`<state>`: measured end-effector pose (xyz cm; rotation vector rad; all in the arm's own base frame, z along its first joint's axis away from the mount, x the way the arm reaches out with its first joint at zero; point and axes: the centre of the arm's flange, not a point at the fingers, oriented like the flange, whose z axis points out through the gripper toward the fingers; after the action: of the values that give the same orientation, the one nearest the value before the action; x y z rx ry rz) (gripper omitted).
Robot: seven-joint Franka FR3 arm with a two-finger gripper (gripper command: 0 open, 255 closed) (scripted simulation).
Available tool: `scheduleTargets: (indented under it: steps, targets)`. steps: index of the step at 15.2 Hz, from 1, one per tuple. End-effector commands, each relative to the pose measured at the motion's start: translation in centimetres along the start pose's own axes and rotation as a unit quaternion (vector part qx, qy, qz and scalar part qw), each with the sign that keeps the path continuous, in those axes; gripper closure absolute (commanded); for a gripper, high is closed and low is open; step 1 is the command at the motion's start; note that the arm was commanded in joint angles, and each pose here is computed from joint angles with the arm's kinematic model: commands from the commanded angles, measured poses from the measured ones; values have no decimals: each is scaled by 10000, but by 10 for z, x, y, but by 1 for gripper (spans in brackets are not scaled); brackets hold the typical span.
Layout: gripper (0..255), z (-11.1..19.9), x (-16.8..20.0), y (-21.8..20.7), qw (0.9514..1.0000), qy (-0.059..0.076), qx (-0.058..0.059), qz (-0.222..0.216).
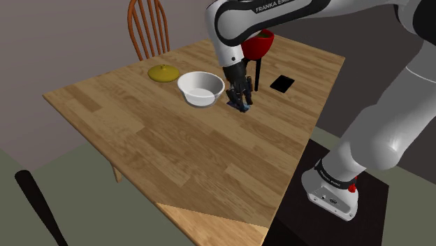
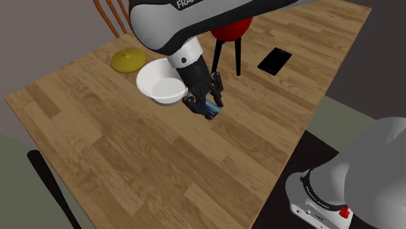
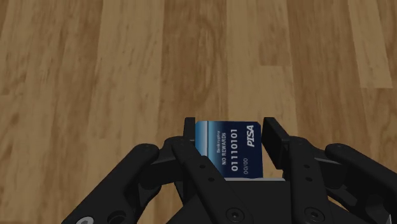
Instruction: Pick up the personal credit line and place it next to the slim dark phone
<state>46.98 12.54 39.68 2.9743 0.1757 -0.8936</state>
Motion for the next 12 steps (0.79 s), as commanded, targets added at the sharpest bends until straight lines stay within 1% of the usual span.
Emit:
scheduleTargets:
  steps: [1,12]
  targets:
    - [255,7,-8,25,10000,-1,0,-9]
    - [255,35,-53,160,10000,-1,0,-9]
